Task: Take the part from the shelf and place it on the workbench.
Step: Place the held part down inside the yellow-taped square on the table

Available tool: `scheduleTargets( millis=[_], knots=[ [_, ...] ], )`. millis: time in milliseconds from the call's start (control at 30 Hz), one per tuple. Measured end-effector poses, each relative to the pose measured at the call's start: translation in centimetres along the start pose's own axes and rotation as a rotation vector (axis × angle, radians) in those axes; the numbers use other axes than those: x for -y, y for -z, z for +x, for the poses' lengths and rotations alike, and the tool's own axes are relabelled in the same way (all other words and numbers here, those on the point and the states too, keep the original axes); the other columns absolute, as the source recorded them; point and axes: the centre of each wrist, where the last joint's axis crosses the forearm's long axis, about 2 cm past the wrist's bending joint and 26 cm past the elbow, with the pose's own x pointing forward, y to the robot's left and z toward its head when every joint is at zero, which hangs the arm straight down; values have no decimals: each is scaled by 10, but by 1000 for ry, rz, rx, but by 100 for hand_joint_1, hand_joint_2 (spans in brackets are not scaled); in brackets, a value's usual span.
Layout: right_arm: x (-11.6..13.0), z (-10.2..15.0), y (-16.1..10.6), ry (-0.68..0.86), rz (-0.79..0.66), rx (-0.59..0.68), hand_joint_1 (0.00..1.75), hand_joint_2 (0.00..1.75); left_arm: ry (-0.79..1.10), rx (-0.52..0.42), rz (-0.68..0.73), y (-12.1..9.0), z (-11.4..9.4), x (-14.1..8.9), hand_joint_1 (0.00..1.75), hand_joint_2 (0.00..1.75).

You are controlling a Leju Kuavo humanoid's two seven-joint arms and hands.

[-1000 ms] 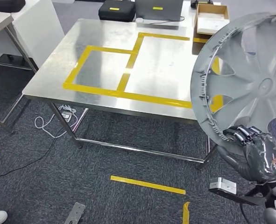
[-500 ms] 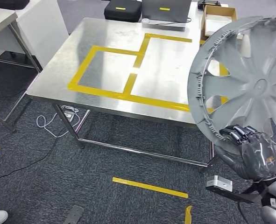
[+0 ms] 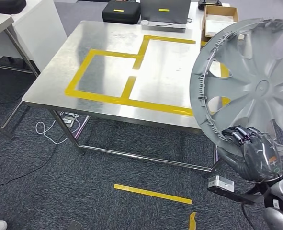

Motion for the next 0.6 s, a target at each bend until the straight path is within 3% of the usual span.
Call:
scheduleTargets(
  millis=[600],
  knots=[
    [-4,-1,9,-4,10,9,175,175,-14,-24,-22,-1,-2,1,0,175]
  ],
)
